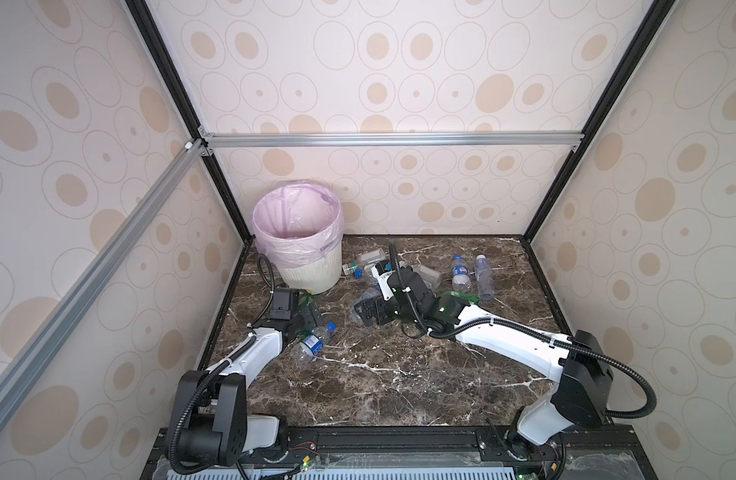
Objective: Throw the plastic bottles in the bin
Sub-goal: 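Lower the left gripper around the green bottle and close it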
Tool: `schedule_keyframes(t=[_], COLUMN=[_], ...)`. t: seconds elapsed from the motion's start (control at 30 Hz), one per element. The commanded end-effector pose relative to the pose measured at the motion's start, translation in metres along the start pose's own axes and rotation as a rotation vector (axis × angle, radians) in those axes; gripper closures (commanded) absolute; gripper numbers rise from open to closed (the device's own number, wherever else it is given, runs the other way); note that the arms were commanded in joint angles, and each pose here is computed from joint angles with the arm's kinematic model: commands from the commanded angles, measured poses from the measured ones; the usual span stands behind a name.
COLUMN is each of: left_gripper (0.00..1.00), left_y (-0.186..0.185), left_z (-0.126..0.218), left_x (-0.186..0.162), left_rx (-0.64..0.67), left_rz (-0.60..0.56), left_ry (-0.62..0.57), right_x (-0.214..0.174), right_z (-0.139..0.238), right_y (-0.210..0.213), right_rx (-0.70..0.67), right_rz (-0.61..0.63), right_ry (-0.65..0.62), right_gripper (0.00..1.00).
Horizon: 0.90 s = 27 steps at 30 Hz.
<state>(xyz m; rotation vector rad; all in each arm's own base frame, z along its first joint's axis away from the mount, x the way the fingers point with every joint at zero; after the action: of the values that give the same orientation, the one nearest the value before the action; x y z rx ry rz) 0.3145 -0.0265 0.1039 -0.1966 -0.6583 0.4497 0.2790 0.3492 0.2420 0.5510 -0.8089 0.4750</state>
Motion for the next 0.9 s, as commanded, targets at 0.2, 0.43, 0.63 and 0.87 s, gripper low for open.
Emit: schedule_keyframes(t=[0.2, 0.43, 0.63, 0.87], left_gripper=[0.12, 0.19, 0.22, 0.32], left_y=[0.002, 0.009, 0.013, 0.014], left_z=[-0.014, -0.020, -0.026, -0.026], left_x=[-0.005, -0.009, -0.014, -0.015], left_rx=[0.000, 0.037, 0.053, 0.050], left_rz=[0.054, 0.062, 0.071, 0.079], left_ry=[0.024, 0.046, 0.073, 0.071], right_x=[-0.003, -0.004, -0.003, -0.003], right_z=[-0.008, -0.006, -0.007, -0.010], right_y=[0.003, 0.002, 0.002, 0.003], right_rx=[0.011, 0.005, 0.010, 0.013], right_rz=[-0.011, -0.004, -0.009, -0.009], right_ry=[0.009, 0.007, 0.004, 0.009], right_gripper=[0.00, 0.00, 0.00, 0.00])
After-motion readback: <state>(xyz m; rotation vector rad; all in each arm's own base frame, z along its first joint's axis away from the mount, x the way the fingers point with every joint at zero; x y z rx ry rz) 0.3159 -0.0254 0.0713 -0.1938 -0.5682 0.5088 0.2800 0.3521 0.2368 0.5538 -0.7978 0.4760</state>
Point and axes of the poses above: each gripper's point midway between its finger pads, its own z axis back along the fingers, its own y axis along the line the jaws close on, x = y × z, the point moved 4 cm from there along z, back along the fingers, and after that the axes turned 3 degrees about z, right-handed, at the moved point
